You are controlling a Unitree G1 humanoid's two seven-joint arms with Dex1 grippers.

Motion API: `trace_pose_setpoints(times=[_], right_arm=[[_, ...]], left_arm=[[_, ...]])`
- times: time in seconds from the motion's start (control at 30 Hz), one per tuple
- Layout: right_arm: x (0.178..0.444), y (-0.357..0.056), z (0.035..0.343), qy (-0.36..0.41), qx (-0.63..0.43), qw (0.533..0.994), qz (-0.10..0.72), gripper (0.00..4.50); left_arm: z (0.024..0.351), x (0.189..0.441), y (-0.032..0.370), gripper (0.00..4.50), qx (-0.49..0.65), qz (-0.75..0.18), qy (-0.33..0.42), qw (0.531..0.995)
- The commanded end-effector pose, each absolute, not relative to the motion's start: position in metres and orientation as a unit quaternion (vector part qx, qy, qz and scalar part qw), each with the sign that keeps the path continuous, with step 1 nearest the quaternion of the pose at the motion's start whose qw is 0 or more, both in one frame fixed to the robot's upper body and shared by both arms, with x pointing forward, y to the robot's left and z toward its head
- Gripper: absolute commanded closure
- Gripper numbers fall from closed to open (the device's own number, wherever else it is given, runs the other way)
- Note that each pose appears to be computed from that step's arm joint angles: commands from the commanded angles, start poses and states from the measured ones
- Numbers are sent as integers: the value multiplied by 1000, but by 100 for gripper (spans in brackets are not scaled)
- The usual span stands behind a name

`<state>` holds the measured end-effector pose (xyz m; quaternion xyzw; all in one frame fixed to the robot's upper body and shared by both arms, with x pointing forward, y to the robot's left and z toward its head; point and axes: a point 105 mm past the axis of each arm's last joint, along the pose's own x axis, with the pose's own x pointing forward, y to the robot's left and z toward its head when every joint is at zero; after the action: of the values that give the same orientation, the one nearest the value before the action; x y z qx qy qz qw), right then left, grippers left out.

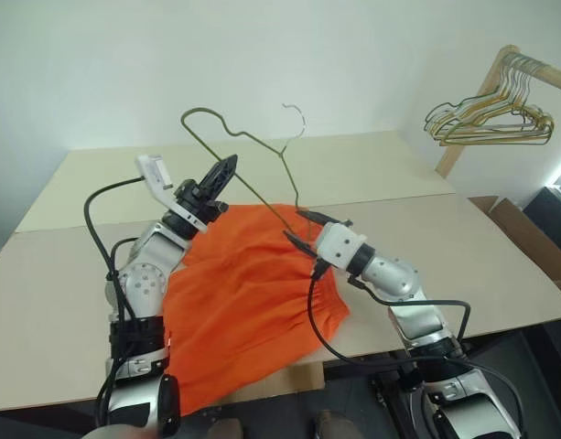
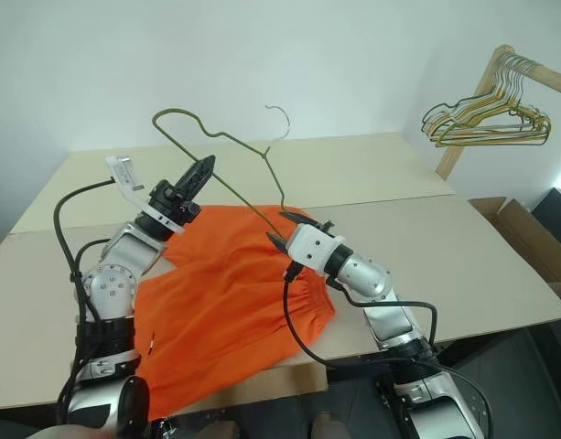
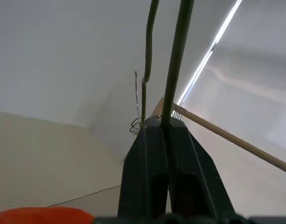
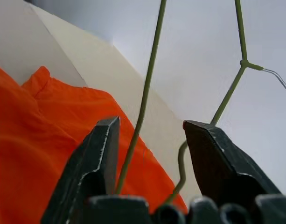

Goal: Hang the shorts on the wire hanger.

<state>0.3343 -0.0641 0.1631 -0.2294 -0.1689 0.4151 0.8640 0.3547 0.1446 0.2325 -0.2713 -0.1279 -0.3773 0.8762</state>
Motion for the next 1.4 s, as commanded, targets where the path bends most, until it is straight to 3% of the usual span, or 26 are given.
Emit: trace_pose_setpoints(times=[0.03,0.17,0.33,0.57,0.93,1.4], right_arm=[[331,-88,187,-132,-122,869,461,199],[320,-111,196,-50,-21,845,531,199],[289,-124,186,71,22,756,651,199],[266,-112,188,91,34,696,711,199],[267,-74,198,69,35,703,707,199],[259,-56,197,80,38,685,723,199]], left_arm=[[269,333,150,450,-217,-440,-179,853],[285,308,156,450,-160,-522,-182,818],[315,276,167,450,-182,-633,-211,723],[322,262,167,450,-207,-682,-222,666],[303,266,148,450,-199,-680,-205,675],[297,268,142,450,-209,-672,-213,678]])
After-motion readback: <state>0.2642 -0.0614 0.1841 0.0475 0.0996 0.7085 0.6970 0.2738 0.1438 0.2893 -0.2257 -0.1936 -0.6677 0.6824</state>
